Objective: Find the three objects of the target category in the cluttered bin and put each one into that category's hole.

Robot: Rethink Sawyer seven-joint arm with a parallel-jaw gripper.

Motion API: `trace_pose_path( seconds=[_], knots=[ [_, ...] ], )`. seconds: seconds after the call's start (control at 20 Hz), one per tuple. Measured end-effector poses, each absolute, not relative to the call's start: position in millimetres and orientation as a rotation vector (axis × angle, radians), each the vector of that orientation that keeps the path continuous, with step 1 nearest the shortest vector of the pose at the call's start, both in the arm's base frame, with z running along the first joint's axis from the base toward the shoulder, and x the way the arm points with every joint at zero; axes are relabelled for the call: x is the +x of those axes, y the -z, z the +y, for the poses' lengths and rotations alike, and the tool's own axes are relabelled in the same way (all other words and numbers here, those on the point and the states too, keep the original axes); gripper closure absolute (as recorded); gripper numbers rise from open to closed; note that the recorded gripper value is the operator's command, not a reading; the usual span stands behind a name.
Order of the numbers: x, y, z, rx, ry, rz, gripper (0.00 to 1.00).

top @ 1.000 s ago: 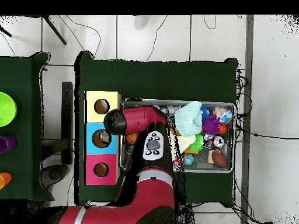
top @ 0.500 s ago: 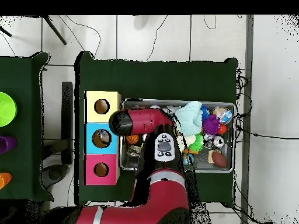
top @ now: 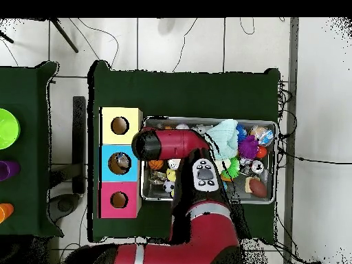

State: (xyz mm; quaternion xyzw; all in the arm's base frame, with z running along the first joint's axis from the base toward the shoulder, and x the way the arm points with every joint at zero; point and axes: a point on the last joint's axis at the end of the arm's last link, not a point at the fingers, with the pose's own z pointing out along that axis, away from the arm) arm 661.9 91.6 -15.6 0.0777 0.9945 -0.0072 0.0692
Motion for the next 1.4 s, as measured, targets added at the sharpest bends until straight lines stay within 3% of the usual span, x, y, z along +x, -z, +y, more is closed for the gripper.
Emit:
trace_pose_path(
  seconds=[0.85,1.4],
  knots=[
    [664.4,22.8,85.9,0.273,-0.056,2.902,0.0],
    [660.1,19.7,94.1,0.196,0.033,2.87,0.0]
  ],
)
